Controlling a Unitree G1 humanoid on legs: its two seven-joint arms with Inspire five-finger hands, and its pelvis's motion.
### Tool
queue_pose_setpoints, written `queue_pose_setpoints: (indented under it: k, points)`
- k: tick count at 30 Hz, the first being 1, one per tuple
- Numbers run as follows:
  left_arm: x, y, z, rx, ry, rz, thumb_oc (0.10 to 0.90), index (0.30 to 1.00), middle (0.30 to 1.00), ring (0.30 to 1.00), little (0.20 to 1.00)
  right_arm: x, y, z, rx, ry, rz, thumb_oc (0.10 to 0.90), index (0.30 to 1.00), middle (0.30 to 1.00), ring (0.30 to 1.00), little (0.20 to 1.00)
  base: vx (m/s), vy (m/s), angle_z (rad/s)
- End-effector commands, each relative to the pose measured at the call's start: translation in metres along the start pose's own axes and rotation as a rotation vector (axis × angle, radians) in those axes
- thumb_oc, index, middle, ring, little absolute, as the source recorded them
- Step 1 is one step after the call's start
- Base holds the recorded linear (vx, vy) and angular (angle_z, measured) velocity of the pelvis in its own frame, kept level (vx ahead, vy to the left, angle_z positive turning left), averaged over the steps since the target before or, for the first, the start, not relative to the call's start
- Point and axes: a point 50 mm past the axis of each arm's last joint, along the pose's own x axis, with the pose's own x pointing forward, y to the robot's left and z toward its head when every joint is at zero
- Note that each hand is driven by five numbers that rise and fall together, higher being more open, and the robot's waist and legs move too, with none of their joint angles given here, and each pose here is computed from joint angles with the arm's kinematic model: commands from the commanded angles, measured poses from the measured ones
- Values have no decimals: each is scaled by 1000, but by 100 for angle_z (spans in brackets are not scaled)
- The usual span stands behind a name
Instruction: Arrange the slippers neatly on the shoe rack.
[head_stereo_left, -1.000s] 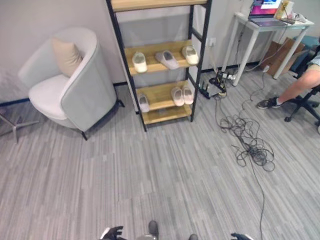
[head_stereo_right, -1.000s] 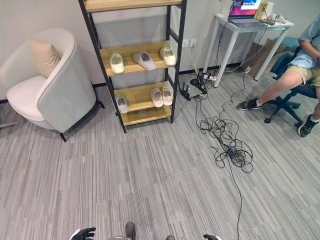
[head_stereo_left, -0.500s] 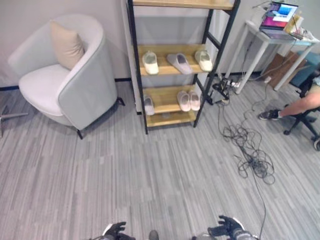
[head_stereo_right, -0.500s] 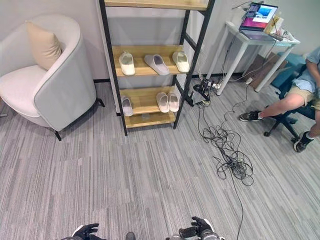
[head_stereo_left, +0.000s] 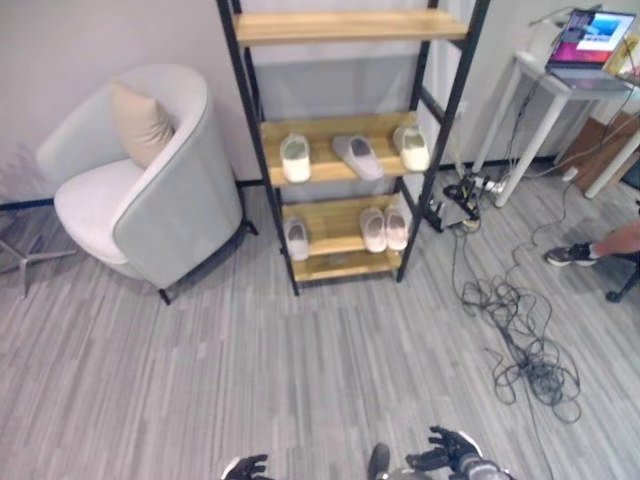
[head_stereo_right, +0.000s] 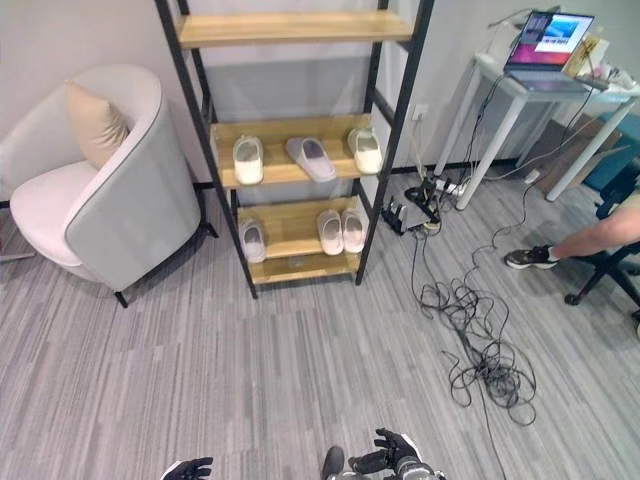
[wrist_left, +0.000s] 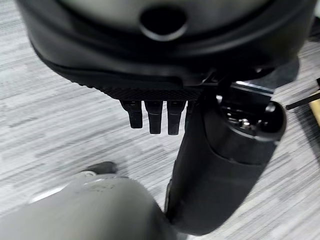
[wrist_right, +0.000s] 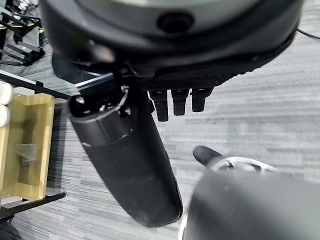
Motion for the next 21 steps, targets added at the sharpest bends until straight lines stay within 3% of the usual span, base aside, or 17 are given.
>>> queue_pose_setpoints:
  k: [1,11,21]
  points:
    - [3,-12,27,0,-93,-37,800,900,900,900,900,0,-15,1,-22,-7,-44,800,900,900,900,900,194,-87,-26]
    - [3,-5,24,-52,-83,-11,800,900,900,900,900,2,-14,22,55,-100,-55,800,900,900,900,900,237,17,-13]
    - [1,4,10,-83,-46,5,800,900,900,900,900,3,5,35,54,-146,25,800,900,900,900,900,278,173,-27]
